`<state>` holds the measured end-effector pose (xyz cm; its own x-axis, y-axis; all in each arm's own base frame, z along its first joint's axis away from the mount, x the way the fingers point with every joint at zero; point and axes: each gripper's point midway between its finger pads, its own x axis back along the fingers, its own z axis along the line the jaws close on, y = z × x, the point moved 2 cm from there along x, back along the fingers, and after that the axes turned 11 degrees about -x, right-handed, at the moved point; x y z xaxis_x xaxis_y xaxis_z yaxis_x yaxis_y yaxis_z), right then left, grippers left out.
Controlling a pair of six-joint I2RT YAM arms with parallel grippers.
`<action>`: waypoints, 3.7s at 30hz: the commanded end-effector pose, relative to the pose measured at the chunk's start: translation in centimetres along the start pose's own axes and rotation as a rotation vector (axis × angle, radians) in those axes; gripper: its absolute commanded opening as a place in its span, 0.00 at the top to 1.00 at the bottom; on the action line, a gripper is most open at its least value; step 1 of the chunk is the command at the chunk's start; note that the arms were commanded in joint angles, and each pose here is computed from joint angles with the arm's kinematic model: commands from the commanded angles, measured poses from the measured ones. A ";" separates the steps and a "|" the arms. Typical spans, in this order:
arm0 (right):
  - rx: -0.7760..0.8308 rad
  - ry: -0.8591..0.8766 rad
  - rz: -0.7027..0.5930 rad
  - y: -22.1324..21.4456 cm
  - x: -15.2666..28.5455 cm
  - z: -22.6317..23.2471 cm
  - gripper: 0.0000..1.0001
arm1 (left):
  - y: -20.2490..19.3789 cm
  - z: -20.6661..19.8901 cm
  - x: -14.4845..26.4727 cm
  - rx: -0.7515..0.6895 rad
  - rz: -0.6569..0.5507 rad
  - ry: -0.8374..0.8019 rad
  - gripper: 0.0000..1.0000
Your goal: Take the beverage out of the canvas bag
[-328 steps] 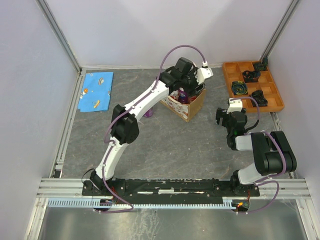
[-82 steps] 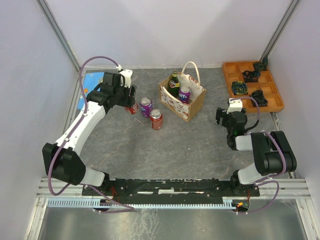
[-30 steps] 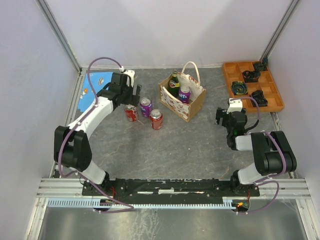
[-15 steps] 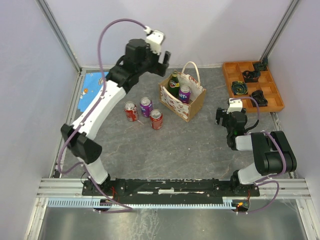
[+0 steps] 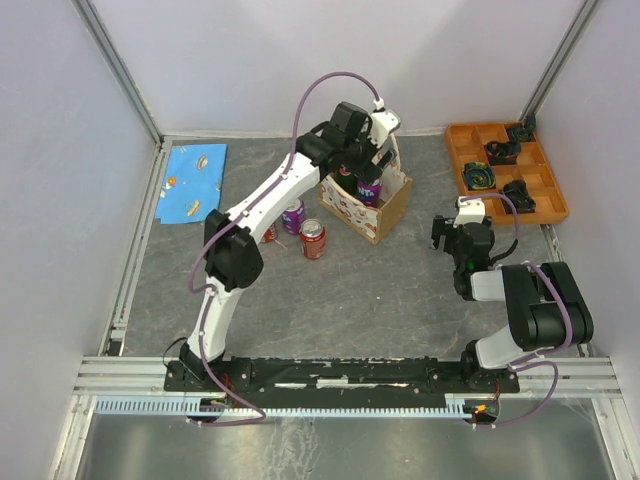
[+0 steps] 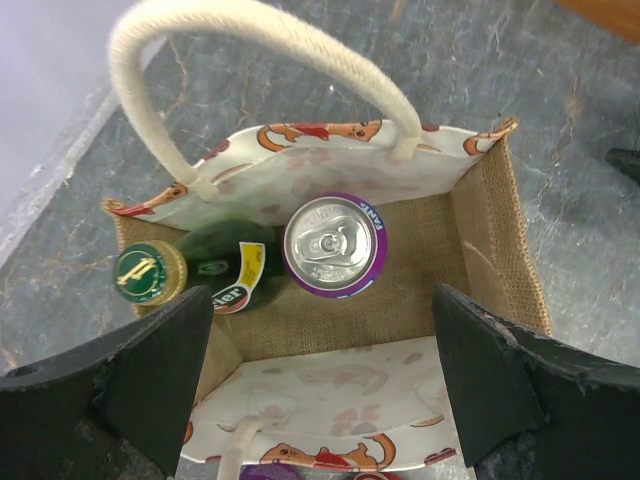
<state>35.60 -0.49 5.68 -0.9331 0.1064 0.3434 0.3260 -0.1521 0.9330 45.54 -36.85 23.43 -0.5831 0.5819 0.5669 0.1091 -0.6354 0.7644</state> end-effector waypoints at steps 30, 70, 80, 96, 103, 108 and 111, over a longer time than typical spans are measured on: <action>-0.014 0.006 -0.066 2.1 -0.5 0.4 0.01 | -3.2 -1.4 -8.3 -0.144 -0.003 -0.001 0.03; -0.013 0.004 -0.066 2.1 -0.5 0.3 0.01 | 2.1 -0.6 -3.2 -0.067 -0.132 0.009 0.97; -0.012 0.004 -0.065 2.1 -0.5 0.3 0.01 | 9.3 2.7 3.5 -0.020 -0.307 0.102 0.97; -0.013 0.006 -0.065 2.1 -0.5 0.4 0.01 | 10.6 8.5 14.9 0.003 -0.334 0.338 0.97; -0.013 0.005 -0.063 2.0 -0.6 0.4 0.01 | 6.9 10.1 21.1 0.042 -0.258 0.495 0.97; -0.013 0.005 -0.063 2.1 -0.6 0.4 0.01 | 2.9 8.9 23.0 0.093 -0.203 0.539 0.97; -0.013 0.005 -0.064 2.1 -0.6 0.4 0.01 | -0.3 7.5 23.3 0.138 -0.156 0.545 0.97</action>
<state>35.60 -0.48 5.68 -0.9332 0.1061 0.3434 0.3261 -0.1520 0.9330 39.16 -20.93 36.73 -0.8744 0.3378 0.3482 0.1051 -0.5688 0.8157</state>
